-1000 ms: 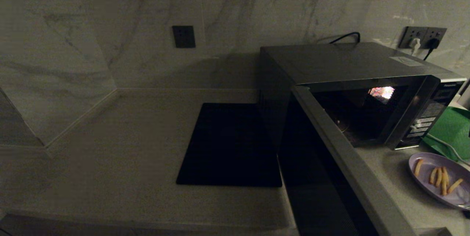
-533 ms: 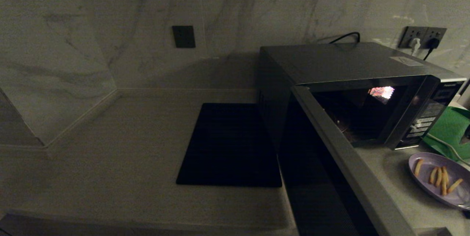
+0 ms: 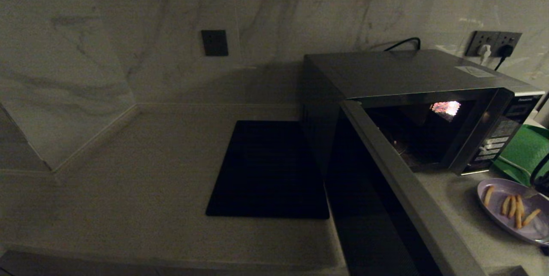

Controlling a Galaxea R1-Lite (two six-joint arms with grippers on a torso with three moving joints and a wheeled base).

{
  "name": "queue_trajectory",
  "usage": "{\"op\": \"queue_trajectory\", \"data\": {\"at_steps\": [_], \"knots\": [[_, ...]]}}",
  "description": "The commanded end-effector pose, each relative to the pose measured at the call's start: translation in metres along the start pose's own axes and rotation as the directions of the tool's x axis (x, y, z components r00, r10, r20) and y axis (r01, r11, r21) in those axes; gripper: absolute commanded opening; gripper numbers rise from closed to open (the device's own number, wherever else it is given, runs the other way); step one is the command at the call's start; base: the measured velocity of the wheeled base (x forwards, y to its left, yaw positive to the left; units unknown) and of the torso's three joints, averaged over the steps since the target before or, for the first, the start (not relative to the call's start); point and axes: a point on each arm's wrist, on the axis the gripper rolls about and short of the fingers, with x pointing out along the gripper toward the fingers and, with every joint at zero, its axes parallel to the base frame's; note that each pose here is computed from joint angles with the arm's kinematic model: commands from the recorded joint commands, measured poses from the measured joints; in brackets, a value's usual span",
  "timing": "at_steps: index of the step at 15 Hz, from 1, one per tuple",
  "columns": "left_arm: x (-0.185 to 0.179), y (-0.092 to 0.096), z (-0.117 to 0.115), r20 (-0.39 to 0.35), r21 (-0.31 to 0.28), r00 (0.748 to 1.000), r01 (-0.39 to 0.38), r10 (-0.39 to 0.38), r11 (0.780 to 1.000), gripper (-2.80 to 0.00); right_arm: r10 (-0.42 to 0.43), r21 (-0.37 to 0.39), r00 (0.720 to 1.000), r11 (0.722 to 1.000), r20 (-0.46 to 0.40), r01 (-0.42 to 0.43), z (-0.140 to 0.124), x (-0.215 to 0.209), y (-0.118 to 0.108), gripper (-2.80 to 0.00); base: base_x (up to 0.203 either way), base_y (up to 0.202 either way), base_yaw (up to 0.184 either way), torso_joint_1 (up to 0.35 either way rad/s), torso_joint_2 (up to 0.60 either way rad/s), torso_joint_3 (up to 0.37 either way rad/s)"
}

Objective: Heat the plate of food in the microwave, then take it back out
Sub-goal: Put the plate in the microwave oven

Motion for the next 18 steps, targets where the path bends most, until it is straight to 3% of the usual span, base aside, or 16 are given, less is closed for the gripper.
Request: {"op": "queue_trajectory", "data": {"at_steps": [1, 5, 8, 13, 18], "knots": [[0.000, 0.000, 0.000, 0.002, -0.001, 1.000, 0.000, 0.000, 1.000, -2.80, -0.015, 0.019, 1.000, 1.000, -0.024, 0.015, -0.010, 0.003, -0.011, 0.00, 0.000, 0.000, 0.000, 0.000, 0.00, 0.000], [0.000, 0.000, 0.000, 0.002, -0.001, 1.000, 0.000, 0.000, 1.000, -2.80, -0.004, 0.108, 0.998, 0.994, -0.069, 0.012, -0.021, 0.013, -0.030, 0.00, 0.000, 0.000, 0.000, 0.000, 0.00, 0.000], [0.000, 0.000, 0.000, 0.002, -0.001, 1.000, 0.000, 0.000, 1.000, -2.80, 0.019, 0.153, 0.999, 0.988, -0.045, -0.012, -0.021, 0.017, -0.042, 0.00, 0.000, 0.000, 0.000, 0.000, 0.00, 0.000], [0.000, 0.000, 0.000, 0.002, -0.001, 1.000, 0.000, 0.000, 1.000, -2.80, 0.029, 0.275, 0.998, 0.961, -0.053, -0.013, -0.018, 0.020, -0.059, 0.00, 0.000, 0.000, 0.000, 0.000, 0.00, 0.000], [0.000, 0.000, 0.000, 0.002, -0.001, 1.000, 0.000, 0.000, 1.000, -2.80, 0.023, 0.383, 0.998, 0.924, -0.066, 0.004, -0.019, 0.021, -0.060, 0.00, 0.000, 0.000, 0.000, 0.000, 0.00, 0.000]]}}
